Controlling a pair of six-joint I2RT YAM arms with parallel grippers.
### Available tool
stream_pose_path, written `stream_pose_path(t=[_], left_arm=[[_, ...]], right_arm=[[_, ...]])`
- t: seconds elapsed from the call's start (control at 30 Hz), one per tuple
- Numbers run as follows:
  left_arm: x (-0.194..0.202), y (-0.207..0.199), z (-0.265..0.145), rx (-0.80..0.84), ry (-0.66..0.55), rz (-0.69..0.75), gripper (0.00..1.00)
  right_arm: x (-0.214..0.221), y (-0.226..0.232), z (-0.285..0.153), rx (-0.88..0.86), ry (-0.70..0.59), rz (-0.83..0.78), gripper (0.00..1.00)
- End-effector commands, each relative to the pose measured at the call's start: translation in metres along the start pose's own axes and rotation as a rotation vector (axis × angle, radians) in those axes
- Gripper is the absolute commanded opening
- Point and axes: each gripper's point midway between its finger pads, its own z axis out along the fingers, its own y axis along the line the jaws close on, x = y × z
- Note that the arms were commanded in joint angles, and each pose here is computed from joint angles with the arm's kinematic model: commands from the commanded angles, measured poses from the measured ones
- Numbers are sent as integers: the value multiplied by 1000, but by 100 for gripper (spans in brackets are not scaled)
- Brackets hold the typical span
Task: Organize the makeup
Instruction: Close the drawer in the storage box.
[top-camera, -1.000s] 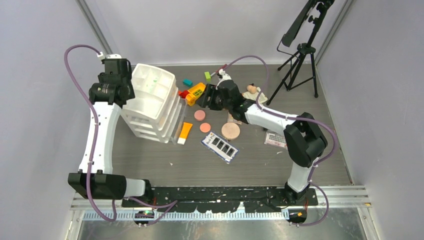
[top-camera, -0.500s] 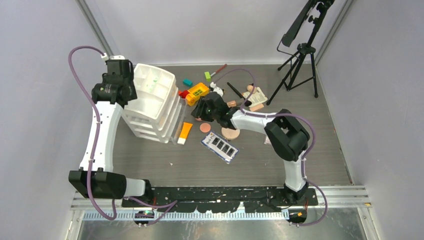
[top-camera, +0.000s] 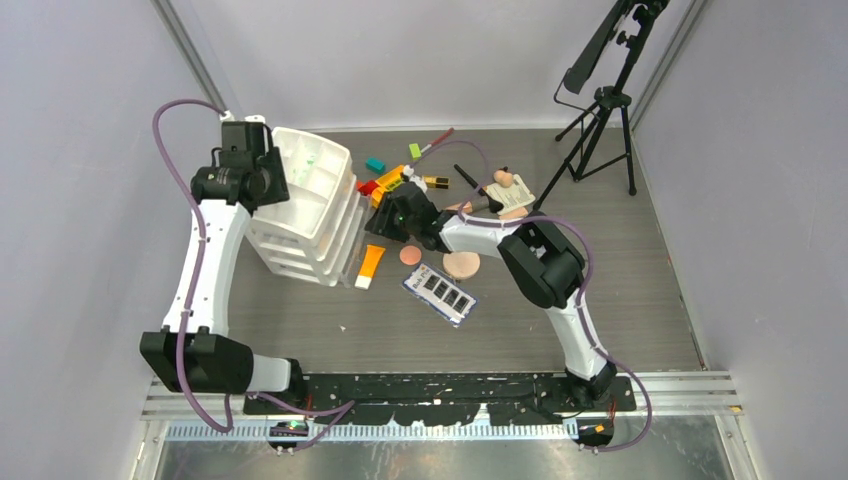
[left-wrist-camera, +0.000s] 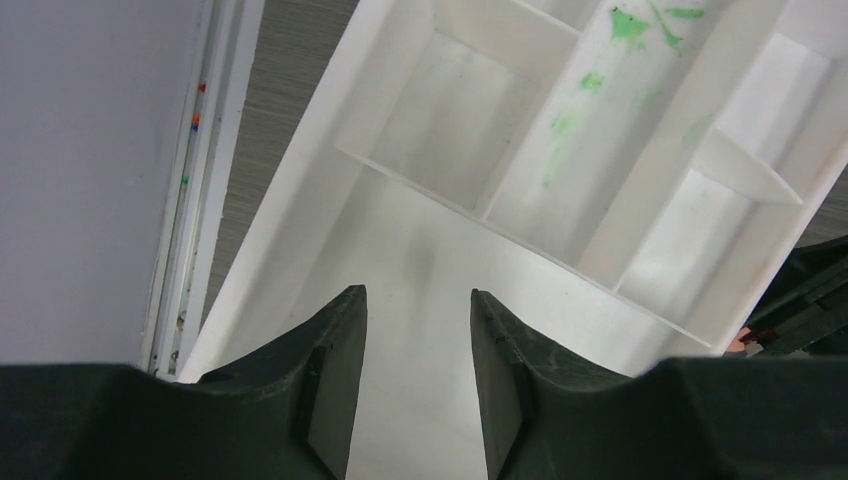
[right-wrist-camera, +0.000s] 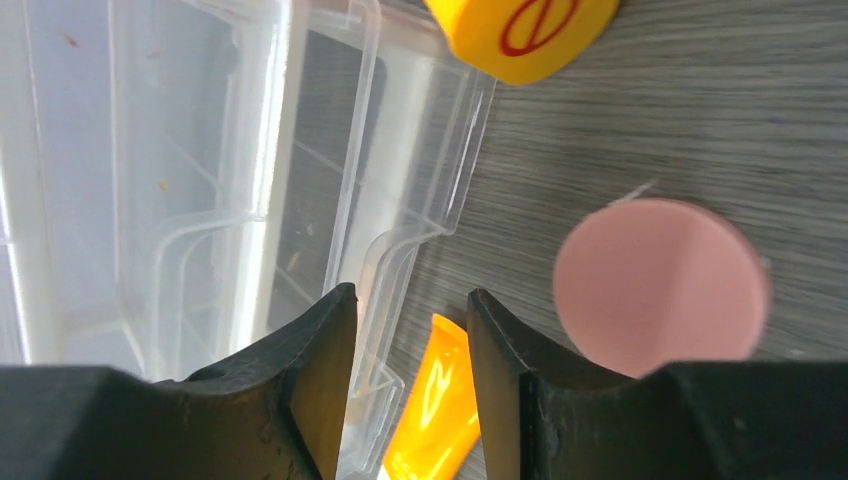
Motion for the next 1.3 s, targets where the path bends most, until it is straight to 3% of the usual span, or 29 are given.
stream_pose_path(t=[0.0,0.5,0.97,1.27], left_arm=[[-5,-10,3,57,-16,-20,44],[4,-35,12,176,55,-7,42],[4,-41,9,213,55,-11,40],[3,-41,9,215,56,-11,40]], right_arm=[[-9,39,6,-119,-14,37,50],[-7,72,9,-322,-5,79,53],[-10,47,1,-263,-79,99,50],[1,33,9,-228,-59,115,47]])
